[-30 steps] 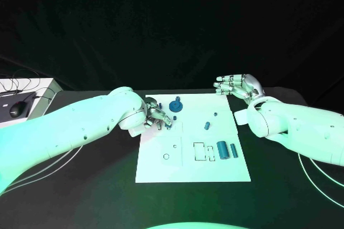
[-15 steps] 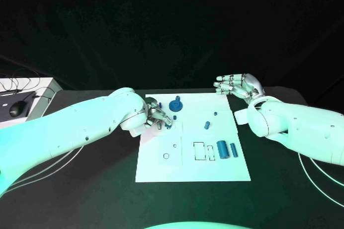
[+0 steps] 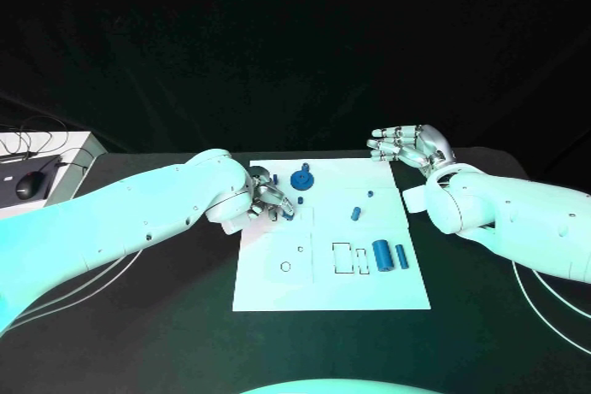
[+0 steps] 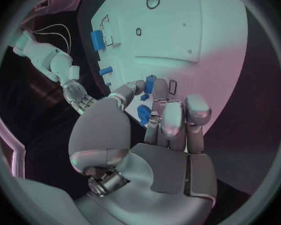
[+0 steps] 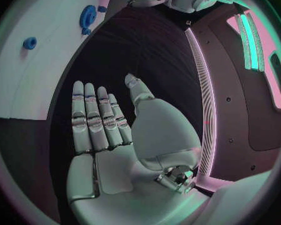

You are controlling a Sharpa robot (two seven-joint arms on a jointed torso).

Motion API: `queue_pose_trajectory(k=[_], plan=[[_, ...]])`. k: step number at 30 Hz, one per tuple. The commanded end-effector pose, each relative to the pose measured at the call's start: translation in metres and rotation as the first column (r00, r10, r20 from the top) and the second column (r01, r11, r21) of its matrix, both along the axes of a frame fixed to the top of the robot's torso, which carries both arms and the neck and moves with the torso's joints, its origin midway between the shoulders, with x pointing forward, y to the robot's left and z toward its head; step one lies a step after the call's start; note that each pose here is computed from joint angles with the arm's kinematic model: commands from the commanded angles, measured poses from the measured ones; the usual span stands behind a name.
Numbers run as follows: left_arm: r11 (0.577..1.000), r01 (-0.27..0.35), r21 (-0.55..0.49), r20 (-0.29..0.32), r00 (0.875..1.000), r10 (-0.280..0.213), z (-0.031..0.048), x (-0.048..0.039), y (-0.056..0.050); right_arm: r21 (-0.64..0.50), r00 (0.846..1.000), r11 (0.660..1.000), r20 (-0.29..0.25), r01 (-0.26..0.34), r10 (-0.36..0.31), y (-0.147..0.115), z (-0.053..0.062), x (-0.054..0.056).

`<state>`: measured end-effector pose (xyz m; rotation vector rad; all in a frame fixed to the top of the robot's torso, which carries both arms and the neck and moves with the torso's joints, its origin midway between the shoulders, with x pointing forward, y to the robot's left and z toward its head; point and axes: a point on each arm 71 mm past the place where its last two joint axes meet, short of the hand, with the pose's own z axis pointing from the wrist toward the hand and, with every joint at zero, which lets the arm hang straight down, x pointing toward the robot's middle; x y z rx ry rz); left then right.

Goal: Assemble the parts on the task board

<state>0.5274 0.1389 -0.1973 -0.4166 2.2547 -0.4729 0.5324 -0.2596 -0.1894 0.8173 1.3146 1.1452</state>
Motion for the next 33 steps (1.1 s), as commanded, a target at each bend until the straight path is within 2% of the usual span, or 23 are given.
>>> queue_pose_trajectory(k=[1, 15, 33], plan=[[0.999, 0.022, 0.023, -0.005, 1.000, -0.022, -0.0005, -0.0011, -0.0007, 0.006, 1.000, 1.000, 0.004, -0.018, 0.018, 0.0014, 0.0004, -0.0006], [0.999, 0.026, 0.044, 0.003, 1.000, -0.026, -0.0008, -0.0001, -0.0003, 0.007, 1.000, 1.000, 0.003, -0.018, 0.018, 0.0014, 0.0003, -0.0004], [0.998, 0.046, 0.040, -0.022, 0.999, -0.045, -0.0034, -0.0015, -0.0050, 0.007, 1.000, 1.000, 0.001, -0.020, 0.020, 0.0016, 0.0002, -0.0004]])
